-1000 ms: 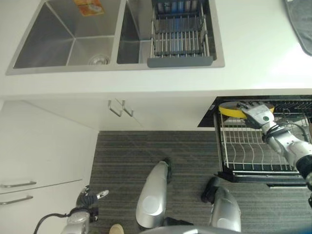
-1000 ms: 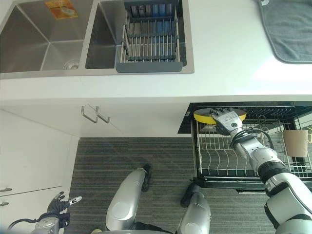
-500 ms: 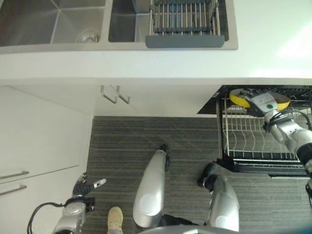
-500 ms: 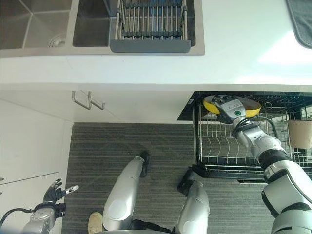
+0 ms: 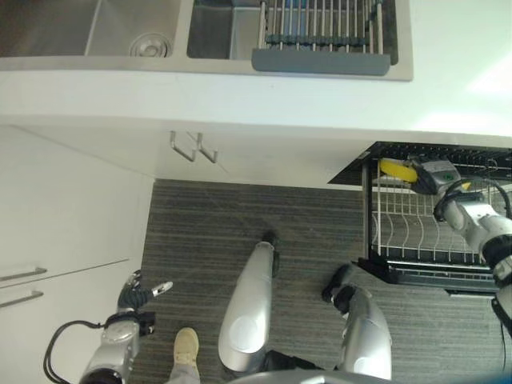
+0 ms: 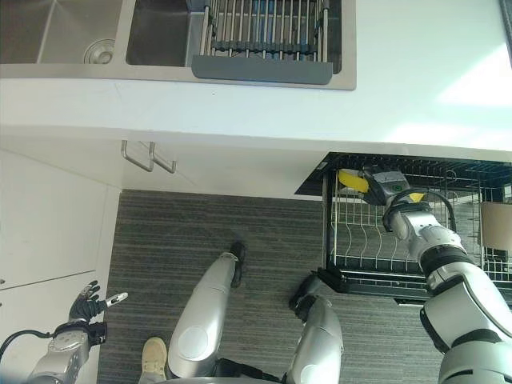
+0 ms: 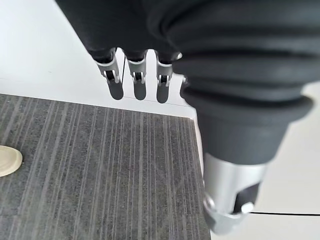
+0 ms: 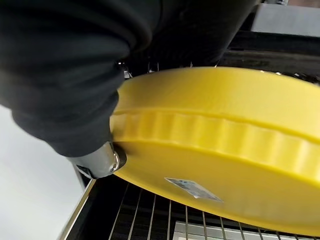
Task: Place the dishes in the dishwasher.
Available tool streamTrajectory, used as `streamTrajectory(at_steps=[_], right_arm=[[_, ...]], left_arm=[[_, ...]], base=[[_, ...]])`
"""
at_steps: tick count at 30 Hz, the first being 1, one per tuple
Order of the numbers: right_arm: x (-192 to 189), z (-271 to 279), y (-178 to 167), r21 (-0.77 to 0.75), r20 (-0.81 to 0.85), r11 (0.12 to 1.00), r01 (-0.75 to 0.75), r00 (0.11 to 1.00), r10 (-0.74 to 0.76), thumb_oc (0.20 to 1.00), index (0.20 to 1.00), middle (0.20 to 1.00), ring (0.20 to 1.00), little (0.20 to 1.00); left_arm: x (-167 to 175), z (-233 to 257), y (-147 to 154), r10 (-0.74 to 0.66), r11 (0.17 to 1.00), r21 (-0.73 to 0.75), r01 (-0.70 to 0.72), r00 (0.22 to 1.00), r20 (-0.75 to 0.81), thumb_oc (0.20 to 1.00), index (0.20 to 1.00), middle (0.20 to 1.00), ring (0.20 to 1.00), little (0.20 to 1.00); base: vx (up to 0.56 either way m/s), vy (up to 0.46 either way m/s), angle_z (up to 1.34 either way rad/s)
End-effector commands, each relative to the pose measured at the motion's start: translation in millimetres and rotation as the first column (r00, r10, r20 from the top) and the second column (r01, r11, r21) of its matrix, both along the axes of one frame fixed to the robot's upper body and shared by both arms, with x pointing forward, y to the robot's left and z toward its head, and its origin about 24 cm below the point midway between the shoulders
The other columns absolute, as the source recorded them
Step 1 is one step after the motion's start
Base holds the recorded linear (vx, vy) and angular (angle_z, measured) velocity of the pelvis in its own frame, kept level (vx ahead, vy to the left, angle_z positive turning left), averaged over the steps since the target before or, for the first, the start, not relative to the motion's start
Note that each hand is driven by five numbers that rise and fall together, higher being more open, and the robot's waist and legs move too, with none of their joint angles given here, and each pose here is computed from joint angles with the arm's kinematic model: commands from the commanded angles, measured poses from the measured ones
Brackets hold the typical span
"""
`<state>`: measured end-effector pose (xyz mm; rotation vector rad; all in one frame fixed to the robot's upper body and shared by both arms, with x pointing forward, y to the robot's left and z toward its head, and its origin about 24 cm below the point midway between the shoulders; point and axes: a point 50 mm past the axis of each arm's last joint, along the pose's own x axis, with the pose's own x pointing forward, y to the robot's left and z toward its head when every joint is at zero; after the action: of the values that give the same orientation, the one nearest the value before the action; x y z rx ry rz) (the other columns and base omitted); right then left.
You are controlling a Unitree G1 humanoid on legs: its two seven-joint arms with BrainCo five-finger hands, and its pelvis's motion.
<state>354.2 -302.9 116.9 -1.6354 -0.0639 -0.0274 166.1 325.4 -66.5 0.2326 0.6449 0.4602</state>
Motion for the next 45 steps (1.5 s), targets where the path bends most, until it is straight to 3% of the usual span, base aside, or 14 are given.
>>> streamTrajectory(at_steps=[1,3,4,5,13,24,27,29,32,36,37,39,43,45], right_arm=[[-2,-11,-16,0.059,-0.135,0.987,0.148,0.981,-0.139,0.200,0.200,0.200,0.200,0.200],[0,-19,-13,0.114,-0.222,0.973,0.198,0.960,-0.169,0.225,0.225,0.225,0.225,0.225],[0,-20,-13,0.125,-0.237,0.969,0.211,0.955,-0.177,0.523,0.523,0.523,0.523,0.523],[0,-22,-13,0.132,-0.247,0.966,0.221,0.951,-0.183,1.000,1.000,1.000,1.000,1.000],[-2,-30,-13,0.151,-0.323,0.952,0.267,0.923,-0.207,1.000,1.000,1.000,1.000,1.000],[-5,-25,-17,0.515,-0.233,0.793,0.325,0.943,-0.236,1.000,1.000,1.000,1.000,1.000],[-6,-22,-17,0.630,-0.209,0.707,0.321,0.947,-0.245,1.000,1.000,1.000,1.000,1.000],[-6,-4,-4,0.874,-0.092,0.451,0.180,0.973,-0.211,1.000,1.000,1.000,1.000,1.000],[-19,-4,9,0.937,0.005,0.345,0.060,0.983,-0.185,1.000,1.000,1.000,1.000,1.000],[-37,4,27,0.945,0.100,0.322,-0.059,0.989,-0.110,1.000,1.000,1.000,1.000,1.000],[-42,6,32,0.962,0.117,0.259,-0.087,0.988,-0.101,1.000,1.000,1.000,1.000,1.000],[-44,3,40,0.988,0.109,0.121,-0.099,0.992,-0.071,1.000,1.000,1.000,1.000,1.000],[-53,-14,64,0.998,0.052,-0.029,-0.051,0.998,0.044,1.000,1.000,1.000,1.000,1.000],[-62,-20,71,0.999,0.035,-0.037,-0.032,0.997,0.071,1.000,1.000,1.000,1.000,1.000]], left_arm=[[-10,3,12,0.020,0.999,0.033,-0.019,1.000,-0.022,1.000,1.000,1.000,1.000,1.000],[-6,3,8,0.004,1.000,0.026,-0.004,1.000,-0.015,1.000,1.000,1.000,1.000,1.000],[-5,4,8,0.001,1.000,0.024,-0.001,1.000,-0.013,1.000,1.000,1.000,1.000,1.000],[-4,4,7,0.000,1.000,0.023,0.000,1.000,-0.012,1.000,1.000,1.000,1.000,1.000],[3,9,7,-0.019,0.999,0.034,0.020,1.000,-0.009,1.000,1.000,1.000,1.000,1.000],[-3,11,15,0.028,0.999,0.038,-0.027,1.000,-0.009,1.000,1.000,1.000,1.000,1.000],[-5,9,13,0.034,0.999,0.030,-0.034,0.999,-0.011,1.000,1.000,1.000,1.000,1.000],[-17,0,7,0.070,0.998,0.005,-0.070,0.997,-0.023,1.000,1.000,1.000,1.000,1.000],[-27,-5,4,0.104,0.995,-0.010,-0.104,0.994,-0.023,1.000,1.000,1.000,1.000,1.000],[-39,-14,-4,0.140,0.990,-0.030,-0.141,0.990,-0.034,1.000,1.000,1.000,1.000,1.000],[-42,-16,-5,0.151,0.988,-0.033,-0.152,0.988,-0.036,1.000,1.000,1.000,1.000,1.000],[-43,-17,-6,0.153,0.987,-0.036,-0.155,0.987,-0.037,1.000,1.000,1.000,1.000,1.000],[-44,-27,-19,0.160,0.986,-0.049,-0.162,0.986,-0.049,1.000,1.000,1.000,1.000,1.000],[-47,-33,-27,0.154,0.986,-0.047,-0.157,0.986,-0.063,1.000,1.000,1.000,1.000,1.000]], base=[[-0.04,0.009,0.02],[-0.04,0.027,0.04],[-0.03,0.028,0.05],[-0.02,0.017,0.05],[0.00,0.005,0.01],[0.00,0.006,0.00],[0.01,0.019,-0.02],[0.04,0.109,-0.08],[-0.02,0.074,-0.16],[0.01,0.065,-0.21],[0.01,0.010,-0.25],[0.00,0.018,-0.17],[0.01,0.054,-0.20],[0.02,0.102,-0.15]])
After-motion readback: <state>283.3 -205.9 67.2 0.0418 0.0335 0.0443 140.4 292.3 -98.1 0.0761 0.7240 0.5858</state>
